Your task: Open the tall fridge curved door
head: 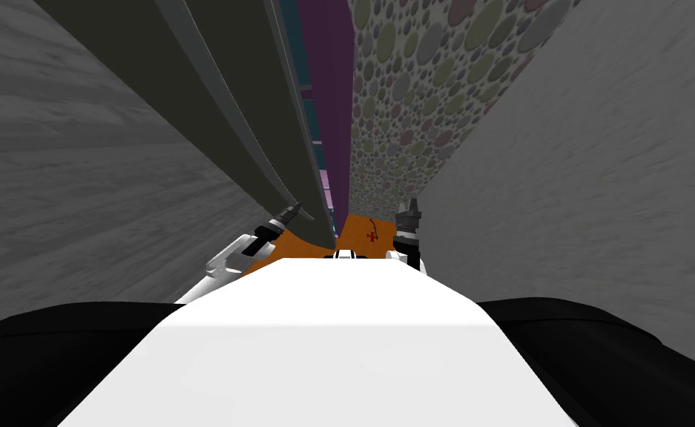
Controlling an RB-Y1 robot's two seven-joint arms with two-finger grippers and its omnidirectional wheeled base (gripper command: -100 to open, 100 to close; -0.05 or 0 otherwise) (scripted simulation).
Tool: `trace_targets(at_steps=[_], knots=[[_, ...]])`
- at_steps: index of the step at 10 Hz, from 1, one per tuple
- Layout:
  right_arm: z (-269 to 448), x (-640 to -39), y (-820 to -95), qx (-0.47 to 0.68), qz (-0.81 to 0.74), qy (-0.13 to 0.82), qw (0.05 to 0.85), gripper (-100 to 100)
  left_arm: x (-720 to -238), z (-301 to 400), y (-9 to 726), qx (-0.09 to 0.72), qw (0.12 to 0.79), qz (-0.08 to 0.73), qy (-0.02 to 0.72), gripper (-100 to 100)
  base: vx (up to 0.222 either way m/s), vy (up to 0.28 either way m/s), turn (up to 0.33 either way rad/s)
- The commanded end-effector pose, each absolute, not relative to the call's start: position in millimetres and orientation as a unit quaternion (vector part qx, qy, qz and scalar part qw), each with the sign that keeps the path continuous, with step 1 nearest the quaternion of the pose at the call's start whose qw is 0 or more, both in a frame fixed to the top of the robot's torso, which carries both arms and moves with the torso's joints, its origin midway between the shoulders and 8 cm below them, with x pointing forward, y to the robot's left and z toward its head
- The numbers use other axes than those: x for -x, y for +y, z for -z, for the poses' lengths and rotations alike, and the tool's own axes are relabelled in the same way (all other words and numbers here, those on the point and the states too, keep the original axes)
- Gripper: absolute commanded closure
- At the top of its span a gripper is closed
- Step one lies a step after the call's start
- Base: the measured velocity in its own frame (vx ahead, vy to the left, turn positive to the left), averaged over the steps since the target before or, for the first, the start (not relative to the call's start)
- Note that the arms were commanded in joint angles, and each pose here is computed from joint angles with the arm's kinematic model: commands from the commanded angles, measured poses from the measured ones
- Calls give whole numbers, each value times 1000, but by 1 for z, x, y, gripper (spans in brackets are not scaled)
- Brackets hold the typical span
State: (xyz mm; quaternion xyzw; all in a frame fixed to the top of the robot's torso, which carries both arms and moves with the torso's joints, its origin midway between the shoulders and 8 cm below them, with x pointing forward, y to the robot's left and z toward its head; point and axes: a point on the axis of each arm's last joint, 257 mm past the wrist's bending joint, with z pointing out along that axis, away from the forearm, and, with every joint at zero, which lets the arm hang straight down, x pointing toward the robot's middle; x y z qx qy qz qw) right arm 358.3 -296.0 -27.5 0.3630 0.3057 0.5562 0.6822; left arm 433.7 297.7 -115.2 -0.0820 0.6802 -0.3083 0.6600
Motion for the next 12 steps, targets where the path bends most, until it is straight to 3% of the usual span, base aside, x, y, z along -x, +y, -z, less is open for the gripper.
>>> trace_targets(at_steps=[1,12], knots=[[28,-358,-296,-363,-556,306,682,0,-447,115,294,68,652,329,680,100,-266,132,-76],[28,-358,-296,-363,-556,306,682,0,-496,100,324,36,644,346,681,100,-230,121,-68]])
